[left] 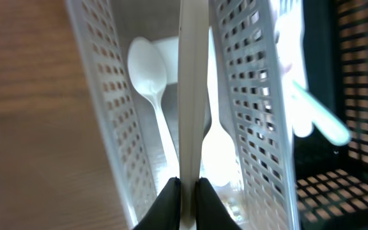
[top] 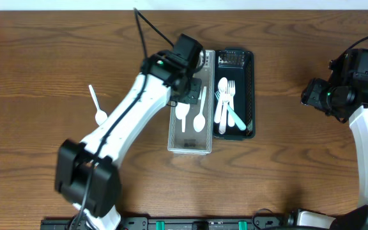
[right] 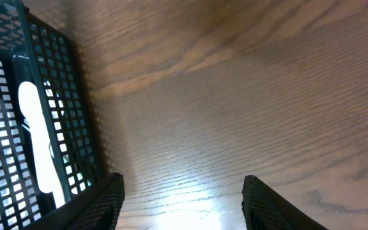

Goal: Pack container
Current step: 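Place the spoon into the clear tray with the left gripper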

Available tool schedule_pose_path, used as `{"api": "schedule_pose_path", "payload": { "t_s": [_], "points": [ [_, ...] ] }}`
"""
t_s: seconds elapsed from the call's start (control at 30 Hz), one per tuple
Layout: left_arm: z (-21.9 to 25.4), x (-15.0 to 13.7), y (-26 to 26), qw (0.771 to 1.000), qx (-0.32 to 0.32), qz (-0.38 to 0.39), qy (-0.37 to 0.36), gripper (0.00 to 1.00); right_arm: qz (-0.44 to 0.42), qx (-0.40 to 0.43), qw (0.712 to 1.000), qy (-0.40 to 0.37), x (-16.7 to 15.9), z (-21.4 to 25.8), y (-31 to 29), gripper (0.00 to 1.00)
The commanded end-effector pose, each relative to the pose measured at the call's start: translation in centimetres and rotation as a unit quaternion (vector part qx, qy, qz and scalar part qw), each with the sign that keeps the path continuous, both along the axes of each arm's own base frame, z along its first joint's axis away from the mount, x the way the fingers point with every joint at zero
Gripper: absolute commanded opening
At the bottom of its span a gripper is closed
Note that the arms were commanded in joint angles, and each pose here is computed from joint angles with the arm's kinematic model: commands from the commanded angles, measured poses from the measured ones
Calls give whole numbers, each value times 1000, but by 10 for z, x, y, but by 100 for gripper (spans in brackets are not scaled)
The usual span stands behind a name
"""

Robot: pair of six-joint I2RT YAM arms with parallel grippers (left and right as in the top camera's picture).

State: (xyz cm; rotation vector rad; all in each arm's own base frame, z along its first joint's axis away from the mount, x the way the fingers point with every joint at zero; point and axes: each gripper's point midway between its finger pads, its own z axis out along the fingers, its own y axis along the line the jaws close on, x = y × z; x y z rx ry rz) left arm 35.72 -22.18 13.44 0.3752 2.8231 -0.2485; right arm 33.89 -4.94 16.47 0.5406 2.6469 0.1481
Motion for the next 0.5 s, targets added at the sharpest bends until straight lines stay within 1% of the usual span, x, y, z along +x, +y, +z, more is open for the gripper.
{"api": "schedule_pose_path", "payload": {
  "t_s": [0.0,0.07,0.1,0.13,0.23,0.33,0.47],
  "points": [
    [-4,-2,-4,1000,-3,24,8,26,3,0,1000,-5,2,3,-1,63],
    [2,0,-1,1000,-3,21,1,43,3,0,1000,-6,2,3,-1,63],
    [7,3,4,1000,-4,27,-3,76,3,0,1000,-6,2,3,-1,63],
    [13,5,10,999,-4,35,-8,86,3,0,1000,-6,2,3,-1,63],
    [31,12,43,997,-2,73,-18,91,3,0,1000,-7,2,3,-1,63],
    [40,19,104,990,32,134,-21,98,3,0,1000,-6,2,3,-1,63],
    [29,22,177,975,59,216,9,98,3,0,1000,-6,2,3,-1,63]
  ]
}}
